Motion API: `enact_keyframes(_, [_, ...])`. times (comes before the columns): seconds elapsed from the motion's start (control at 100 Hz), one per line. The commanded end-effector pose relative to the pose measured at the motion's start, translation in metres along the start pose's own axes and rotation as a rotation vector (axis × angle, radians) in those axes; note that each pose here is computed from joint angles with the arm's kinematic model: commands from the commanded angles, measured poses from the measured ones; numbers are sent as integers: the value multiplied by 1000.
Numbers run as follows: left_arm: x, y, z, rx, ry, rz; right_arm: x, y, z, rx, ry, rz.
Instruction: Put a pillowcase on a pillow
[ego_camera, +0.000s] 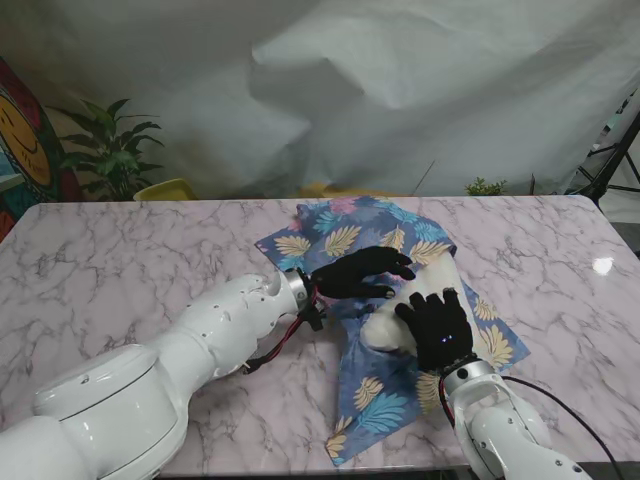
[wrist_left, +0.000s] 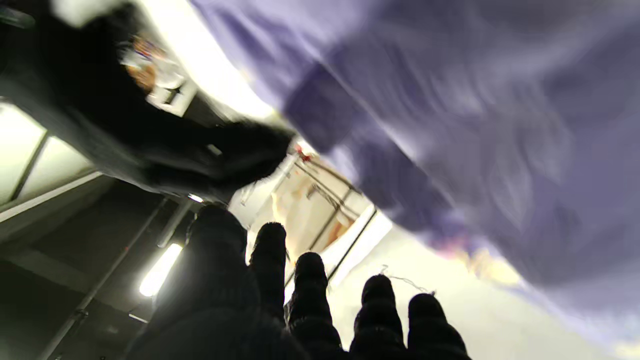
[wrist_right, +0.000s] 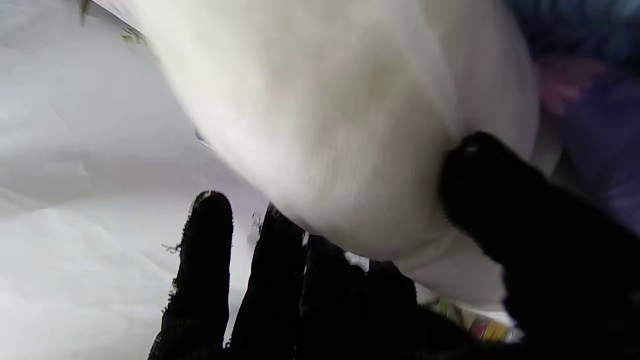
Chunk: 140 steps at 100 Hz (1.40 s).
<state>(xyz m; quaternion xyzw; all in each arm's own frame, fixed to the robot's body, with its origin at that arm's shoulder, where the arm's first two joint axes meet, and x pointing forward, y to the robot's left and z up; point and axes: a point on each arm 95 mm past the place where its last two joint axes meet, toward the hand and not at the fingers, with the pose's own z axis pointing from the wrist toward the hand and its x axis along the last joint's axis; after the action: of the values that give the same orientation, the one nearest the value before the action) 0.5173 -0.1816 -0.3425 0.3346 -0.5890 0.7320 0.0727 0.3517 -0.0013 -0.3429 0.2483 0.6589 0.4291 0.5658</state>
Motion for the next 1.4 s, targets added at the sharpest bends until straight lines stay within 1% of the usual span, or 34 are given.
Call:
enact_keyframes(0.0, [-1, 15, -4, -50, -12, -33, -6, -9, 7, 26, -14, 21])
enact_keyframes(0.02, [-2, 17, -6, -59, -9, -49, -7, -11, 8, 15, -21, 33])
enact_keyframes(0.05, [-3, 19, -9, -53, -10, -81, -8, -14, 11, 4, -31, 52])
enact_keyframes(0.07, [-3, 22, -12, -76, -10, -87, -8, -15, 12, 0, -37, 62])
enact_keyframes(0.11, [-5, 25, -17, -97, -14, -101, -10, -18, 15, -12, -50, 82])
enact_keyframes(0.27, [-13, 33, -35, -148, -35, -121, -16, -29, 25, -78, -87, 159])
enact_keyframes(0.38, [-17, 36, -43, -173, -48, -111, -19, -34, 34, -147, -106, 204])
enact_keyframes(0.43, [-18, 37, -45, -176, -49, -107, -19, -34, 36, -163, -111, 220])
enact_keyframes(0.53, [-19, 39, -48, -165, -55, -93, -20, -31, 37, -159, -114, 214])
enact_keyframes(0.6, [-21, 41, -50, -163, -67, -95, -21, -26, 35, -130, -114, 202])
enact_keyframes(0.64, [-23, 42, -52, -157, -76, -106, -21, -25, 33, -117, -114, 175])
enact_keyframes(0.71, [-25, 45, -57, -163, -90, -121, -22, -23, 31, -122, -125, 124])
enact_keyframes(0.78, [-27, 49, -61, -167, -106, -133, -23, -22, 32, -132, -134, 120])
enact_keyframes(0.93, [-31, 59, -72, -169, -134, -183, -25, -24, 43, -139, -135, 105])
enact_keyframes(1.07, [-33, 67, -82, -163, -145, -196, -26, -30, 57, -151, -142, 100])
enact_keyframes(1.22, [-34, 71, -88, -143, -147, -197, -25, -36, 68, -151, -141, 112])
enact_keyframes(1.39, [-32, 72, -90, -115, -131, -168, -25, -41, 76, -138, -150, 144])
